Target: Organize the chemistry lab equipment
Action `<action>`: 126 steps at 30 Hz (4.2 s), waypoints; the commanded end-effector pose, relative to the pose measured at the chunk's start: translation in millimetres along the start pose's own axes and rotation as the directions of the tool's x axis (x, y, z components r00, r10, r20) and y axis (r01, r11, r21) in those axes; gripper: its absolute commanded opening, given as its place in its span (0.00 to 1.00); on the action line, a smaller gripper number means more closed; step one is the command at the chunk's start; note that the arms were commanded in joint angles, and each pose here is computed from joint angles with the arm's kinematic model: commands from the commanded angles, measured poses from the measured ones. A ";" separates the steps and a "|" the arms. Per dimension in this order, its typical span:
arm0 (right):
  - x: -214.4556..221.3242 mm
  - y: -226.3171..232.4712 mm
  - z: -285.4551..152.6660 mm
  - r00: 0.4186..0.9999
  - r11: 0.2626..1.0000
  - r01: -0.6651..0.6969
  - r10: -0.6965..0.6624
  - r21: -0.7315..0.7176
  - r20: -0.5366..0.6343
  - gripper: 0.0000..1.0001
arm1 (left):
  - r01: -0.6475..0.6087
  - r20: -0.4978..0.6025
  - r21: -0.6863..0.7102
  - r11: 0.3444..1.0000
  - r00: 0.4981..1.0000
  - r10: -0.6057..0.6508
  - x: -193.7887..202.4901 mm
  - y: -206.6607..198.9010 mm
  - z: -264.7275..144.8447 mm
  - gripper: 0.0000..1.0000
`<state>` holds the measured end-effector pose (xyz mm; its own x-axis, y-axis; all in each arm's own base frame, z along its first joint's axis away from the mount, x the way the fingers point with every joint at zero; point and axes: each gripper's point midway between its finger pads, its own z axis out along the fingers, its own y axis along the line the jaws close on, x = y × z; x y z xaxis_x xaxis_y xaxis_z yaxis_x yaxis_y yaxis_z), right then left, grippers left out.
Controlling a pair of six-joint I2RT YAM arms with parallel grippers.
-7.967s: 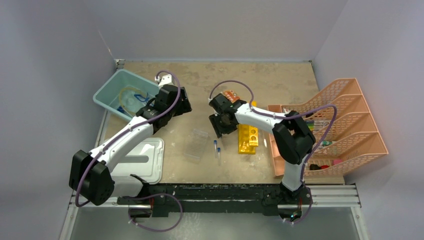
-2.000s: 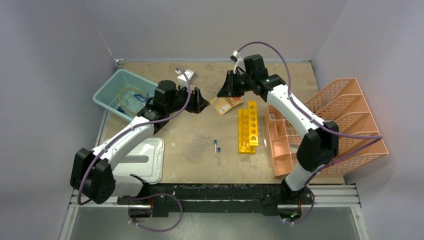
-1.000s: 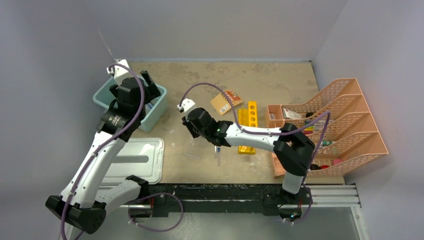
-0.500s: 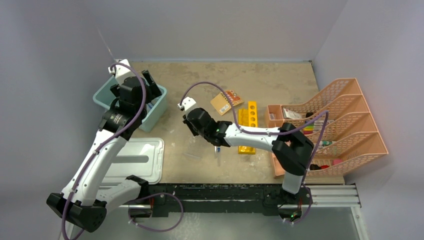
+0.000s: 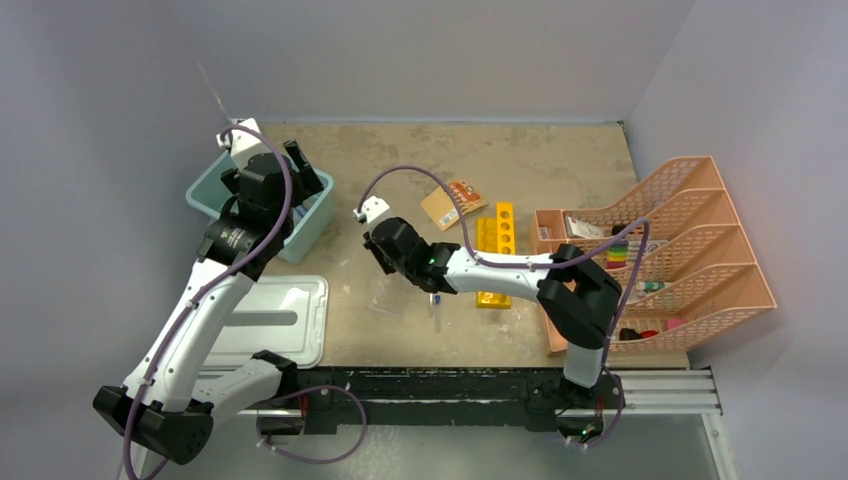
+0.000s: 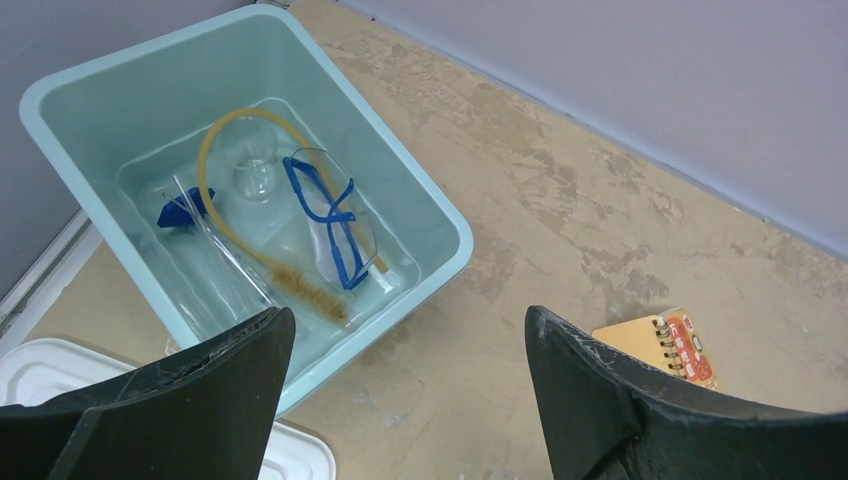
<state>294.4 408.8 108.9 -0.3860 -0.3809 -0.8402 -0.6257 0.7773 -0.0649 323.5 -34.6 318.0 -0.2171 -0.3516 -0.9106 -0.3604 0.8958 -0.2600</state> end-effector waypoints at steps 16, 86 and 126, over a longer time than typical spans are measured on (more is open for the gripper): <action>-5.6 -7.6 -19.3 1.000 1.000 -0.019 0.019 0.018 -0.007 0.05 | 0.050 0.026 0.011 0.999 0.998 -0.050 -8.2 -0.6 -3.4 0.84; 1.0 -53.9 -85.9 0.940 0.939 -0.335 0.339 0.079 -0.035 0.63 | 0.069 -0.043 0.118 0.991 0.997 -0.064 16.1 -18.4 -0.9 0.83; 127.8 -52.2 -26.5 0.714 0.846 -0.382 0.526 0.373 -0.462 0.26 | 0.135 -0.287 0.387 0.912 0.958 -0.020 113.3 -43.5 -18.2 0.75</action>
<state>249.9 299.2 18.3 -0.9238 -0.1155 -0.3651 -0.1445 0.9881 0.0530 292.5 -115.3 225.1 -0.4869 -0.4104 -0.7710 -0.0235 0.8886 -0.4582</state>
